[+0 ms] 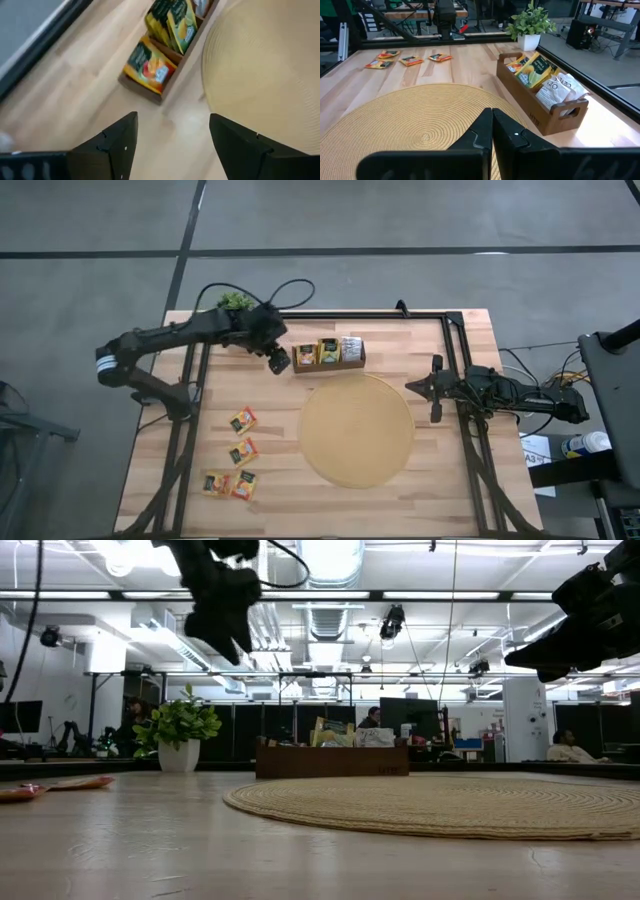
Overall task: Pick & Place Tea
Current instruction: Put the orange tea bag into the left section of the wooden organizer
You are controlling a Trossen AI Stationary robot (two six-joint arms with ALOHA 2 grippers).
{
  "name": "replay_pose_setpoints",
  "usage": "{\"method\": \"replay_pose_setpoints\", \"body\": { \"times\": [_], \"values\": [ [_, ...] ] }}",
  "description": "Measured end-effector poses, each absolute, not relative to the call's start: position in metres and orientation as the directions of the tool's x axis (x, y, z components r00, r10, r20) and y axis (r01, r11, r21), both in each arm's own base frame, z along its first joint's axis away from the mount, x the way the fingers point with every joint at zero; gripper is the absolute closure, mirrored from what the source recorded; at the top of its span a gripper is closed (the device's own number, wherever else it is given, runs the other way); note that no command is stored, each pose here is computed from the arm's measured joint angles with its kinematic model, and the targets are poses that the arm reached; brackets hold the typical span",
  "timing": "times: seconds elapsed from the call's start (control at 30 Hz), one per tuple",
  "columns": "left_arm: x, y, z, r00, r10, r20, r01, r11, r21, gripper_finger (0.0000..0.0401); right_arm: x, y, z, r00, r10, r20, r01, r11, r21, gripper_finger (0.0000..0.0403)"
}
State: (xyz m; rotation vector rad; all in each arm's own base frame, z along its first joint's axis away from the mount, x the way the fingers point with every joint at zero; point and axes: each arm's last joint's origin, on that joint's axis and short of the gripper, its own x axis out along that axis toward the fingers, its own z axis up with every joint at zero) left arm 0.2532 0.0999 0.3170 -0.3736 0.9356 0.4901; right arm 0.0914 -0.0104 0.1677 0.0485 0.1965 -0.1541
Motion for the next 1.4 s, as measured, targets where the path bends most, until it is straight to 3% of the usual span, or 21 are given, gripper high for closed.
{"method": "replay_pose_setpoints", "body": {
  "times": [0.33, 0.63, 0.97, 1.4],
  "values": [
    [0.195, 0.051, 0.299, 0.527, 0.183, -0.830, -0.803, 0.428, -0.415, 0.0161, 0.091, -0.010, 0.168, 0.969, -0.148, -0.198, 0.157, 0.987, 0.033, 0.0394],
    [0.151, 0.005, 0.262, 0.497, 0.148, -0.855, -0.864, -0.006, -0.504, 0.0161, 0.091, -0.010, 0.168, 0.969, -0.148, -0.198, 0.157, 0.987, 0.033, 0.0394],
    [0.130, -0.030, 0.218, 0.396, 0.082, -0.915, -0.903, -0.148, -0.404, 0.0161, 0.091, -0.010, 0.168, 0.969, -0.147, -0.198, 0.157, 0.987, 0.033, 0.0394],
    [0.116, -0.035, 0.177, 0.291, 0.084, -0.953, -0.931, -0.206, -0.303, 0.0161, 0.091, -0.010, 0.168, 0.969, -0.148, -0.198, 0.157, 0.987, 0.033, 0.0394]
  ]
}}
